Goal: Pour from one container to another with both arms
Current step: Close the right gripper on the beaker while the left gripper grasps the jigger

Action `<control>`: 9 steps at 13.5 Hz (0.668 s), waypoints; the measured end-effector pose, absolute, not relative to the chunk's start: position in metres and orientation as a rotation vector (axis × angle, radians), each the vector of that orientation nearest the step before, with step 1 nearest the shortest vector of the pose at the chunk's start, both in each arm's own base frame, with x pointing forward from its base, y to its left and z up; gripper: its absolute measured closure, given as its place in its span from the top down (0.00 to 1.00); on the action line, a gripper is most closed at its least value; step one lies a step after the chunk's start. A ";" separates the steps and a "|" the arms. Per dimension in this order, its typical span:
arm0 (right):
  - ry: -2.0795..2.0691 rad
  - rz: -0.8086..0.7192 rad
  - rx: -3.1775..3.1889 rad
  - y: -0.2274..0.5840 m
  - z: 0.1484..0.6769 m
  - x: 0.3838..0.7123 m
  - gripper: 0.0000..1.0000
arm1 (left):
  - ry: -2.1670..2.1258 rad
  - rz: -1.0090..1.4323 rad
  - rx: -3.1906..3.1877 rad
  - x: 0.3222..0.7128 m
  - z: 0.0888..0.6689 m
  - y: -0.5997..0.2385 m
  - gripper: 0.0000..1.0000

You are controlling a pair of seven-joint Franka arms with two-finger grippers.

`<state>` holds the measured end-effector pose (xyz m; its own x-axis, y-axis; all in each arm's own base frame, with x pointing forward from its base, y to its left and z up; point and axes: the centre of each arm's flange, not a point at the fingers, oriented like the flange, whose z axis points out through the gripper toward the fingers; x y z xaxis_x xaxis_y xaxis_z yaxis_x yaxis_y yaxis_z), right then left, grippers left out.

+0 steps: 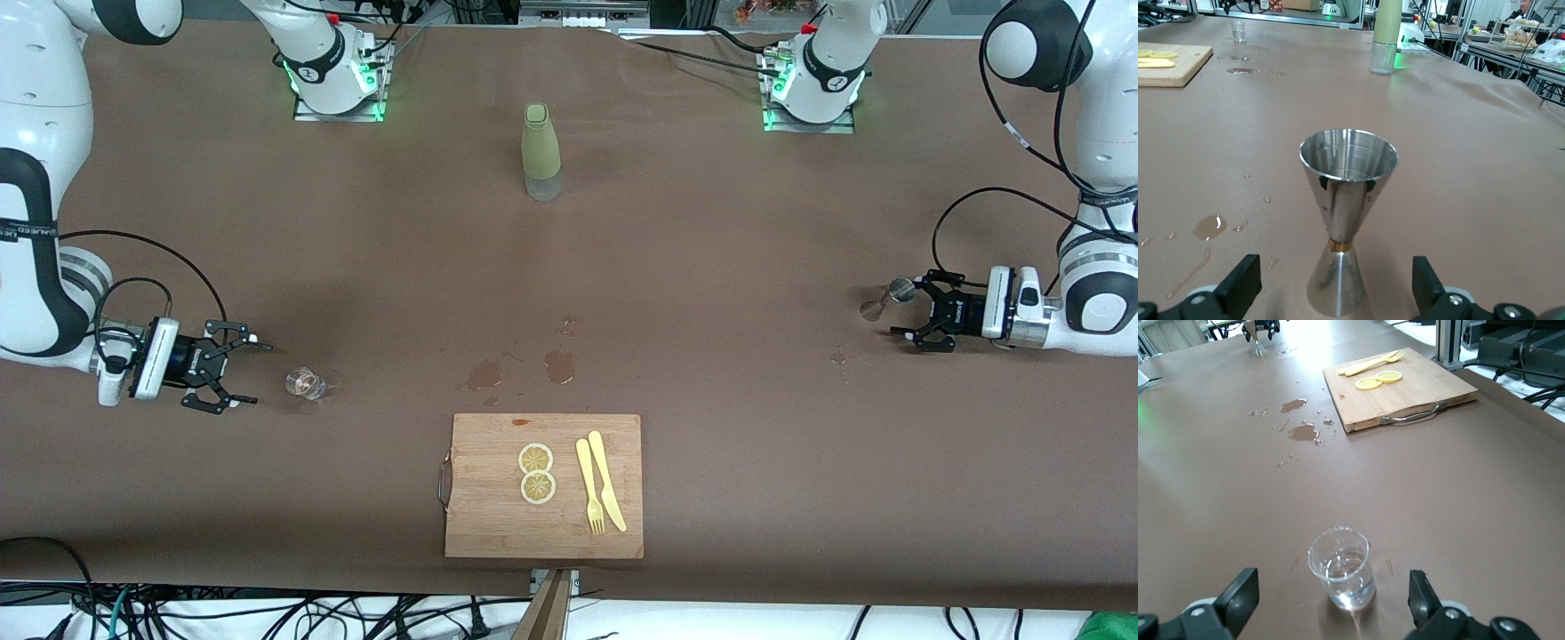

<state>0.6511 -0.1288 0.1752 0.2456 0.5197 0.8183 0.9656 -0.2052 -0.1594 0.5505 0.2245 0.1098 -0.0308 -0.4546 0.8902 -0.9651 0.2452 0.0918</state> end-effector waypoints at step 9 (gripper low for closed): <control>-1.372 -0.981 -1.686 -0.134 0.127 0.643 1.00 | -1.639 0.759 1.273 0.550 0.103 0.209 0.83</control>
<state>0.6428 -0.1343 0.1272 0.1359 0.4204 0.8971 0.9849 -0.1554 -0.0764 0.5500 0.2091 0.1028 -0.0670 -0.4064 0.9112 -0.9578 0.2821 0.0553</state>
